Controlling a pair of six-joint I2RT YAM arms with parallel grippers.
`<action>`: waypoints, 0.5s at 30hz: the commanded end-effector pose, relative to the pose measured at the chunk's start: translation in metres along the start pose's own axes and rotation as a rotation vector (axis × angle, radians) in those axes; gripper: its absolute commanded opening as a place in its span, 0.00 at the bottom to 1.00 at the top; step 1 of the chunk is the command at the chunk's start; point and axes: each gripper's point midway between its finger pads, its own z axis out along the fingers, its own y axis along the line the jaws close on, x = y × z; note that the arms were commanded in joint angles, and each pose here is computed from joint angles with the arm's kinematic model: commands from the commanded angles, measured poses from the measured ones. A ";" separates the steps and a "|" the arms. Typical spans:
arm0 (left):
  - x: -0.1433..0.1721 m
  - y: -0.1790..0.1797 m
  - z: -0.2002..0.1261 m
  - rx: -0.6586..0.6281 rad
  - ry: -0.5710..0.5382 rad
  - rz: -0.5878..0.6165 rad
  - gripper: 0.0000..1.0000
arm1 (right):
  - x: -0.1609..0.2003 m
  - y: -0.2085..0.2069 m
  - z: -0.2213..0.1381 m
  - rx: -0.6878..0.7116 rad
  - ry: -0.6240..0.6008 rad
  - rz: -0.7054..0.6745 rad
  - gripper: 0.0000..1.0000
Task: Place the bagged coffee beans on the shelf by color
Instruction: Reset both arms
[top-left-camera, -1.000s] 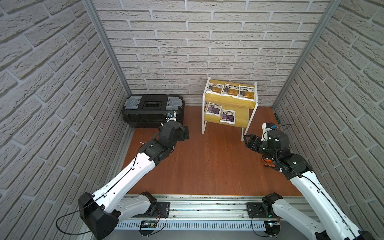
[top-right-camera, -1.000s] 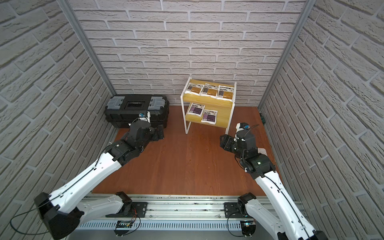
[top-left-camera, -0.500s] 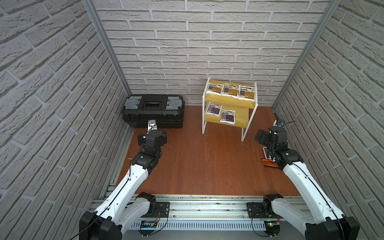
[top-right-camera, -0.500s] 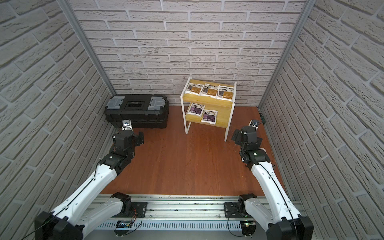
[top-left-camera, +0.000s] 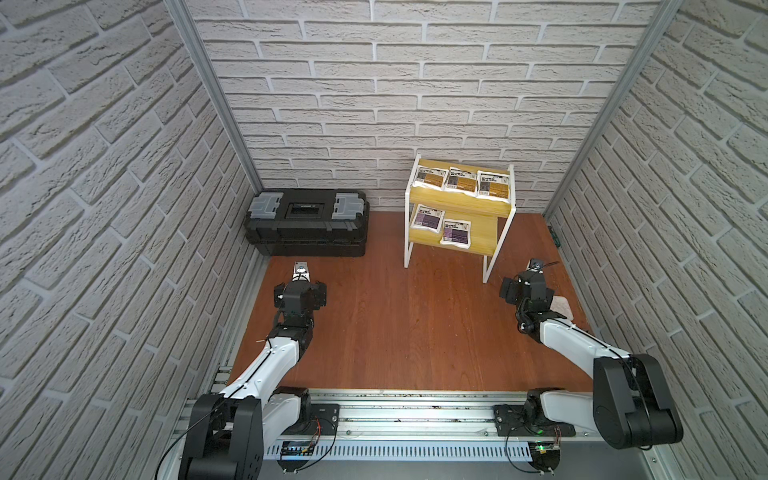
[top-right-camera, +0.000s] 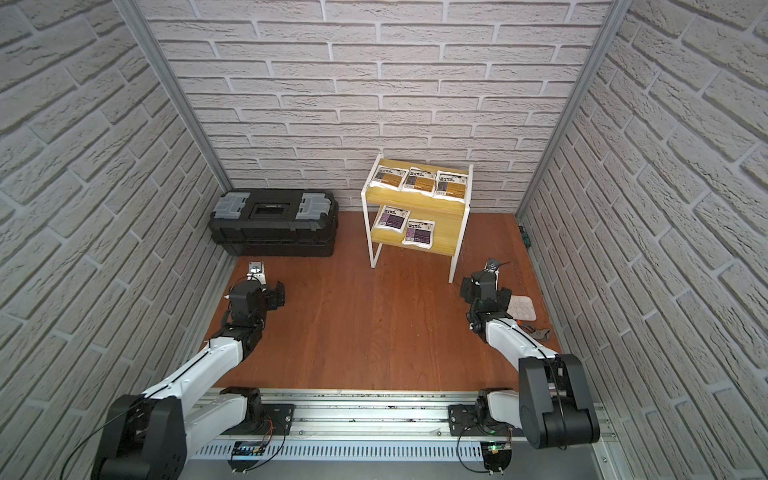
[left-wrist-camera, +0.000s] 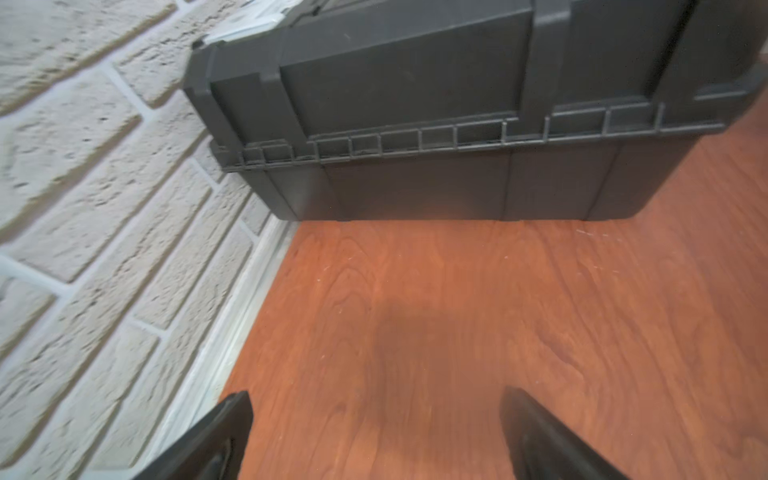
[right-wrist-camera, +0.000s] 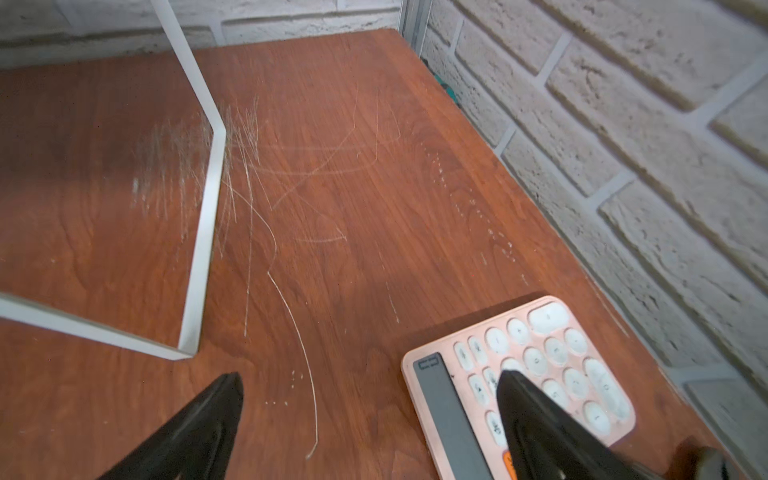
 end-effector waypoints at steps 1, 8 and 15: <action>-0.026 -0.007 0.004 0.045 -0.137 -0.027 0.99 | -0.037 0.011 -0.001 -0.049 -0.189 0.031 1.00; -0.006 -0.015 0.037 0.084 -0.126 0.017 0.98 | -0.037 0.034 0.005 -0.147 -0.267 -0.041 0.99; 0.017 -0.017 0.074 0.191 -0.049 -0.045 0.98 | -0.027 0.055 0.015 -0.231 -0.231 -0.105 1.00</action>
